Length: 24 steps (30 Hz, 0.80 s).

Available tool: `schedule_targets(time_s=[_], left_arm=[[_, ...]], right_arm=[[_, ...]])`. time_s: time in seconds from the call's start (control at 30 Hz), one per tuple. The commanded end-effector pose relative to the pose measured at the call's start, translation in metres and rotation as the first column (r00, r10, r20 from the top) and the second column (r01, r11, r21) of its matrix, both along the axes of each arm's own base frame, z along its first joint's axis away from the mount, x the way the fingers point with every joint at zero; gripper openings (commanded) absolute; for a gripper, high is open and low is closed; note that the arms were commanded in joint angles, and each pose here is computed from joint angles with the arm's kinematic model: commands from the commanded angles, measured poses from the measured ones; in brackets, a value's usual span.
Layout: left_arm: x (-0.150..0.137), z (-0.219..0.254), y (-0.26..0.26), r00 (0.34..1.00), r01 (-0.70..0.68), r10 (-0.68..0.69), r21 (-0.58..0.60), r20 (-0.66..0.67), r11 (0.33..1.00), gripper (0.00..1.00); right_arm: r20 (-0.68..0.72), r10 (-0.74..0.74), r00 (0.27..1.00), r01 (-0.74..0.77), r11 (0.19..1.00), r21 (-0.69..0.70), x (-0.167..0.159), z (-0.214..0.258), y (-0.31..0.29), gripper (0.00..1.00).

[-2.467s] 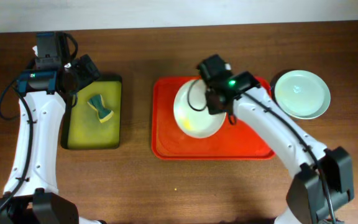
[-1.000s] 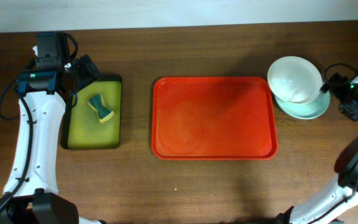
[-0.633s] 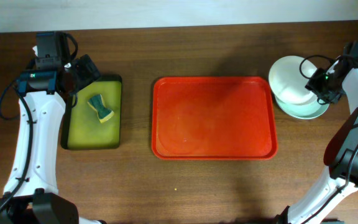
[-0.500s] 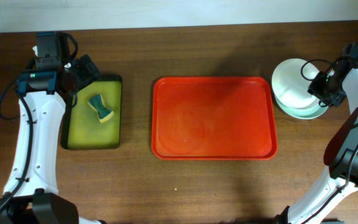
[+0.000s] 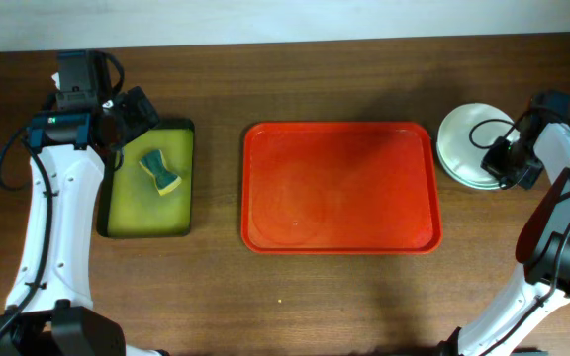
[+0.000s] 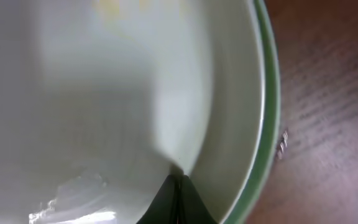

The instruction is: Clean dirty plates on tray and stack at the side

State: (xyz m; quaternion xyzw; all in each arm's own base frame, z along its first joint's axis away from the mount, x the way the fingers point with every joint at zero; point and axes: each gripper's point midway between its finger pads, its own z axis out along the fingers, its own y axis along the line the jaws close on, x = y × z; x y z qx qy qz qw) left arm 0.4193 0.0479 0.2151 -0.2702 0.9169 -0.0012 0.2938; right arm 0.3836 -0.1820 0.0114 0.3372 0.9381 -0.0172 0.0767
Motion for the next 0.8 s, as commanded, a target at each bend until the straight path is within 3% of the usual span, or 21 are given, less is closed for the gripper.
schedule_targets(time_s=[0.0, 0.1, 0.13, 0.17, 0.27, 0.3, 0.37, 0.5, 0.77], left_arm=[[0.001, 0.008, 0.001, 1.0, -0.002, 0.002, 0.0, 0.02, 1.0, 0.99], [0.001, 0.008, 0.001, 1.0, -0.002, 0.002, 0.0, 0.02, 1.0, 0.99], [0.001, 0.008, 0.001, 1.0, -0.002, 0.002, 0.0, 0.02, 1.0, 0.99], [0.001, 0.008, 0.001, 1.0, -0.002, 0.002, 0.0, 0.02, 1.0, 0.99], [0.001, 0.008, 0.001, 1.0, -0.002, 0.002, 0.0, 0.02, 1.0, 0.99], [0.001, 0.008, 0.001, 1.0, -0.002, 0.002, 0.0, 0.021, 1.0, 1.0], [0.001, 0.008, 0.001, 1.0, -0.002, 0.002, 0.0, 0.021, 1.0, 0.99], [0.001, 0.008, 0.001, 1.0, -0.002, 0.002, 0.0, 0.02, 1.0, 0.99], [0.001, 0.008, 0.001, 1.0, -0.002, 0.002, 0.0, 0.02, 1.0, 1.0]], right_arm=[[0.057, -0.008, 0.998, 0.013, 0.995, -0.097, 0.008, 0.052, -0.016, 0.04], [0.088, -0.008, 0.996, 0.019, 0.993, -0.119, 0.001, 0.094, -0.014, 0.08], [0.127, -0.005, 0.992, 0.022, 0.991, -0.135, -0.003, 0.119, -0.011, 0.13], [0.188, 0.008, 0.982, 0.015, 0.993, -0.12, -0.018, 0.16, 0.004, 0.38], [0.327, 0.06, 0.943, -0.038, 0.997, -0.073, -0.051, 0.229, 0.048, 0.49], [0.362, 0.1, 0.927, -0.082, 0.995, -0.065, -0.062, 0.246, 0.07, 0.99], [0.373, 0.223, 0.9, -0.249, 0.968, 0.022, -0.086, 0.256, 0.137, 0.99], [0.213, 0.419, 0.882, -0.449, 0.886, 0.115, -0.127, 0.237, 0.207, 0.99], [0.109, 0.46, 0.881, -0.472, 0.868, 0.154, -0.152, 0.229, 0.214, 0.99]])
